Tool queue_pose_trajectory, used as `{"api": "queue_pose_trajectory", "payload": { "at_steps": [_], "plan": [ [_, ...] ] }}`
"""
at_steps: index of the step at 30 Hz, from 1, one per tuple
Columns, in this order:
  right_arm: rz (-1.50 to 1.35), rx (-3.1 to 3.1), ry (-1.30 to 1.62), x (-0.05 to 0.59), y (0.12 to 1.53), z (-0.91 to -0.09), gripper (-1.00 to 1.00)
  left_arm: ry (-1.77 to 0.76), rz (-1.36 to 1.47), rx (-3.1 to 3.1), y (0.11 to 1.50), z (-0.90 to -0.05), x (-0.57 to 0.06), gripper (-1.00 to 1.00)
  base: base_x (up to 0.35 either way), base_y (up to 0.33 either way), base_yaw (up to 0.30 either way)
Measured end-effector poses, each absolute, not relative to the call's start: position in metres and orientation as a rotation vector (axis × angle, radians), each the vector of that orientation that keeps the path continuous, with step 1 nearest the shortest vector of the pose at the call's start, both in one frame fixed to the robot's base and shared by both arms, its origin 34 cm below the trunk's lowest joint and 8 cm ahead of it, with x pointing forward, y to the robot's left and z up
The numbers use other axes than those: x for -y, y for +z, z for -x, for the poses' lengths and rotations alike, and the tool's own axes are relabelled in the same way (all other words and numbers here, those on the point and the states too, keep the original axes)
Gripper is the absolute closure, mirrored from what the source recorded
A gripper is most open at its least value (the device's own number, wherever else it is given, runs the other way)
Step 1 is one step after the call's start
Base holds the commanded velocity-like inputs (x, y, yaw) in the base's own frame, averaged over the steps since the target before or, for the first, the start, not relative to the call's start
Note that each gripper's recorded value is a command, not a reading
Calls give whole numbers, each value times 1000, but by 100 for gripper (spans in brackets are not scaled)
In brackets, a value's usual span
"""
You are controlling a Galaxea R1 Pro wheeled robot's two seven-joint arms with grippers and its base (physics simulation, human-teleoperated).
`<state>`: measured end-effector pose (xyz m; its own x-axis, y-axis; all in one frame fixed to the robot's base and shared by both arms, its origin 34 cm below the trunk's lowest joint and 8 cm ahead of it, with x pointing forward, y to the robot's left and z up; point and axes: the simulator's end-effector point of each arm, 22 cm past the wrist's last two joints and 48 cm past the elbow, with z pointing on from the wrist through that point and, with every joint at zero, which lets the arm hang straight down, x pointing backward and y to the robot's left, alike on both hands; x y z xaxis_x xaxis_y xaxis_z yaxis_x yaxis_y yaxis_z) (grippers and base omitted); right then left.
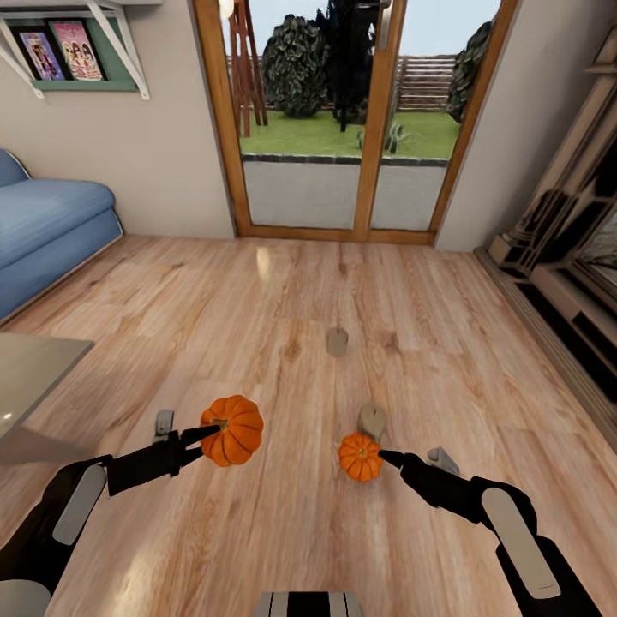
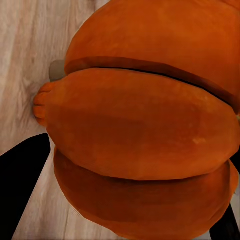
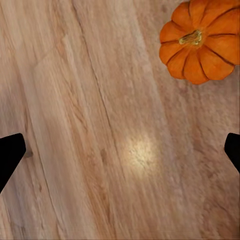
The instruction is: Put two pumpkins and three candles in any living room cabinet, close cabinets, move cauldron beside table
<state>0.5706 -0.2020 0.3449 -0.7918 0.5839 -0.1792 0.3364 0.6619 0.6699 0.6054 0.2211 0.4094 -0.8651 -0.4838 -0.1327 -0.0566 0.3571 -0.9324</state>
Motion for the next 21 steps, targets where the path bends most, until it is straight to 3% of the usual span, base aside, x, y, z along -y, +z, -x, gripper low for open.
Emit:
{"api": "queue_pose_trajectory", "payload": {
  "at_steps": [7, 16, 21],
  "plan": [
    [-724, -2500, 896, 202, 345, -570, -100, -1515, 473, -2239, 409, -605, -221, 100, 116, -147, 0],
    [-724, -2500, 895, 203, 344, -570, -100, -1512, 470, -2242, 409, -605, -221, 100, 246, -128, 0],
    [-724, -2500, 895, 202, 344, -570, -100, -1516, 473, -2239, 409, -605, -221, 100, 47, -114, 0]
  ]
}}
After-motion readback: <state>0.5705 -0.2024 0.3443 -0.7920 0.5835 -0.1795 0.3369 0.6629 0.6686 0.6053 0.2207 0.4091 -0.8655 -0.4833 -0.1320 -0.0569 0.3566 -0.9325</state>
